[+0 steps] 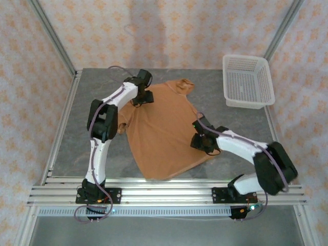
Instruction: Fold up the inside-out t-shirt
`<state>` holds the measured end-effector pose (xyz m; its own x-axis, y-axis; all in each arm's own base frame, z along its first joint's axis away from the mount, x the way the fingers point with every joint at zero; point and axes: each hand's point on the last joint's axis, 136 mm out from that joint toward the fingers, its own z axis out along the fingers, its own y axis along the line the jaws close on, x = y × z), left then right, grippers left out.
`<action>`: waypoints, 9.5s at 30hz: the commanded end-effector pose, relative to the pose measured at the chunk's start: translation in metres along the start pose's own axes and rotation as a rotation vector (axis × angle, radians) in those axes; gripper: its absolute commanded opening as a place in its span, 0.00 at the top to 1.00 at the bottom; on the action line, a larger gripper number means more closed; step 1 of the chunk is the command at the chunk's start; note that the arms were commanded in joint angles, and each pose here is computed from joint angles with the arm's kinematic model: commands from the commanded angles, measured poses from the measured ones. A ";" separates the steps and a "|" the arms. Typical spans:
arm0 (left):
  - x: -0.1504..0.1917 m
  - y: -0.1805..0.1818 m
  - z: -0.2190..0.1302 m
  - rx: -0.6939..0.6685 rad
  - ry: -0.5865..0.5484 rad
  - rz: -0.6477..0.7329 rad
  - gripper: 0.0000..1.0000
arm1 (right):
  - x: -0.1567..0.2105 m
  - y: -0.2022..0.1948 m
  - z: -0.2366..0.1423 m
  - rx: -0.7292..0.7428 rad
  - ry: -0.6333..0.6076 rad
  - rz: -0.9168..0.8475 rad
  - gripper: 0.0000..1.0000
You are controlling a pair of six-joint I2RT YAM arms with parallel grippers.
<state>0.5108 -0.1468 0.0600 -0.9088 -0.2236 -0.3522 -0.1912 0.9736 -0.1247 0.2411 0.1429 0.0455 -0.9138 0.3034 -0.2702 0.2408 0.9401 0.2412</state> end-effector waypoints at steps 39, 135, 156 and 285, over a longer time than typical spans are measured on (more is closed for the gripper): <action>-0.114 0.171 -0.011 -0.250 -0.153 -0.347 0.61 | -0.093 0.076 0.058 -0.067 0.041 -0.042 0.64; 0.112 -0.005 -0.103 -0.026 -0.139 0.027 0.45 | -0.021 -0.048 -0.004 0.266 -0.045 0.126 1.00; 0.214 -0.142 -0.160 0.555 -0.538 0.666 0.20 | -0.054 -0.015 -0.077 0.009 -0.244 0.245 1.00; 0.138 -0.290 -0.344 0.902 -0.128 0.105 1.00 | -0.189 0.179 0.112 -0.371 -0.334 0.577 0.28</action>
<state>0.3241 -0.4336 0.3281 -0.8594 -0.1910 -0.4743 0.2433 0.6632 -0.7078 0.5039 0.2761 0.0798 -0.5258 0.8168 -0.2377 0.3011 0.4400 0.8460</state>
